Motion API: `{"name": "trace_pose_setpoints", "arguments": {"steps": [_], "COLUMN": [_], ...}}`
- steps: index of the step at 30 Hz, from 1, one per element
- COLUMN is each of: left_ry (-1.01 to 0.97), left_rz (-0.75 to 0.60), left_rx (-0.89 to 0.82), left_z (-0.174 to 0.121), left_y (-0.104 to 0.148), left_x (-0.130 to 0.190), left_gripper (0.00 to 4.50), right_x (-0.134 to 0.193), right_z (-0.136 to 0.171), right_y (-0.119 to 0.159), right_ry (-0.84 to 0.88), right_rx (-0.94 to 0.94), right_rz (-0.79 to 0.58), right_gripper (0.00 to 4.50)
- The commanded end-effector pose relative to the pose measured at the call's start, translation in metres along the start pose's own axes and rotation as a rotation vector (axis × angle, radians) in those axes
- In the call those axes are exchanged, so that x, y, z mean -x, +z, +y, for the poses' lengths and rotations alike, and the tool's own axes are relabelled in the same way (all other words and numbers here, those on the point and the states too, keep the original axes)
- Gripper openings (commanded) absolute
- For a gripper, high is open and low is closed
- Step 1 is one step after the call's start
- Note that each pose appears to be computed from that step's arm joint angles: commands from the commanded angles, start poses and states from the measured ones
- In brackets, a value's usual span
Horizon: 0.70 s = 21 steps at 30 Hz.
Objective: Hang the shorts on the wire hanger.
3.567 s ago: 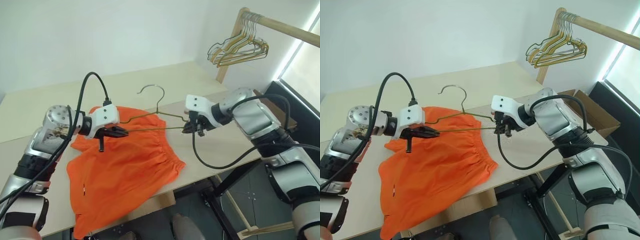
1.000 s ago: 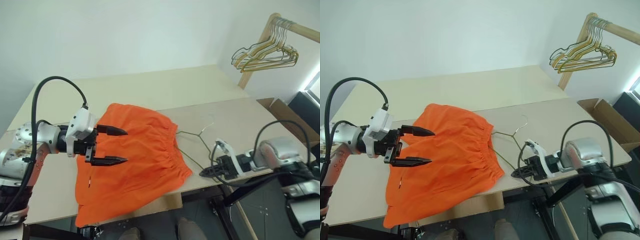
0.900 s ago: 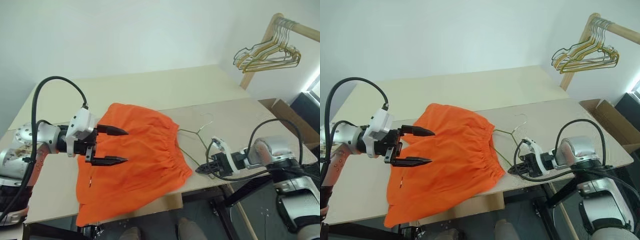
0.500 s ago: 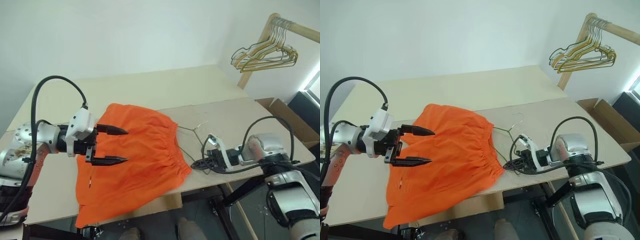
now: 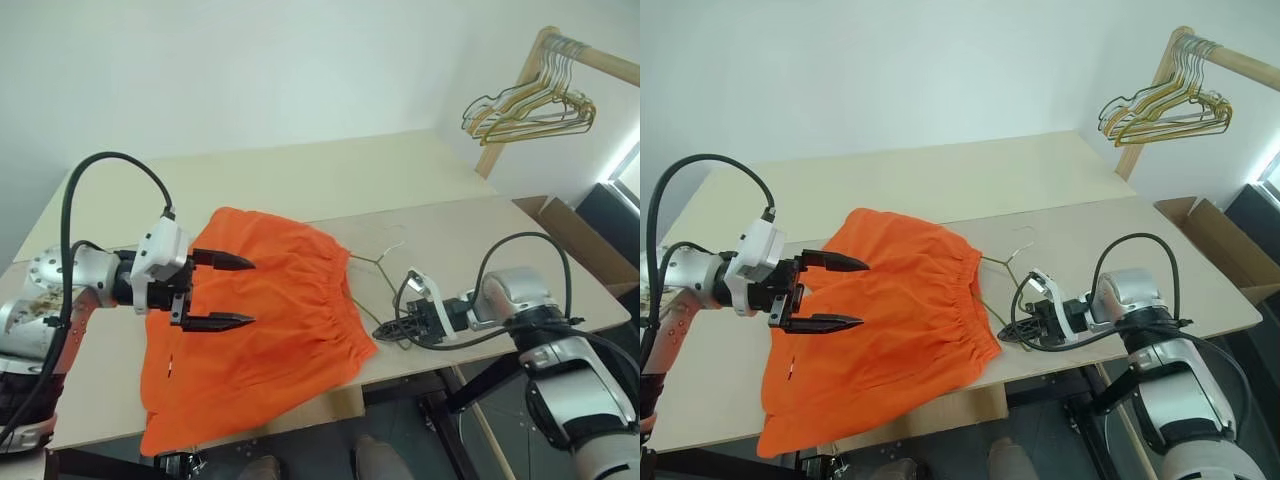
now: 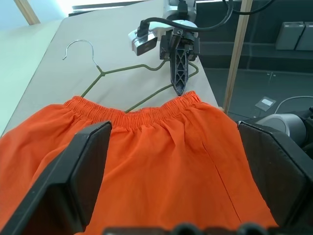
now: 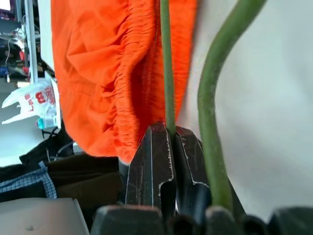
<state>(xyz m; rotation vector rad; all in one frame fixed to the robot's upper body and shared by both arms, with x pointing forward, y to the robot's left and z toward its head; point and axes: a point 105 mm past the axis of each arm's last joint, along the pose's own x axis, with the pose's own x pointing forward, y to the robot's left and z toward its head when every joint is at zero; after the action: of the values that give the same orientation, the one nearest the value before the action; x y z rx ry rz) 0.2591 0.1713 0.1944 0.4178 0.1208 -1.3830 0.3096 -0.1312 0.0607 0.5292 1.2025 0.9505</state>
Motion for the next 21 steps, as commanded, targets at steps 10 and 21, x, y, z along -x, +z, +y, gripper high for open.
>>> {"name": "trace_pose_setpoints", "arguments": {"steps": [10, 21], "left_ry": [0.017, 0.009], "left_rz": [0.005, 0.020], "left_rx": [-0.061, -0.080], "left_z": [0.004, 0.001], "left_y": [0.007, 0.005], "left_x": [0.004, 0.004], "left_gripper": [4.47, 4.47], "right_x": [-0.009, -0.005], "right_z": [0.020, 0.016], "right_y": [0.014, 0.009], "right_ry": [0.086, 0.038], "right_rx": [0.097, 0.169], "right_rz": [-0.019, 0.106], "right_gripper": [0.00, 0.00]}}
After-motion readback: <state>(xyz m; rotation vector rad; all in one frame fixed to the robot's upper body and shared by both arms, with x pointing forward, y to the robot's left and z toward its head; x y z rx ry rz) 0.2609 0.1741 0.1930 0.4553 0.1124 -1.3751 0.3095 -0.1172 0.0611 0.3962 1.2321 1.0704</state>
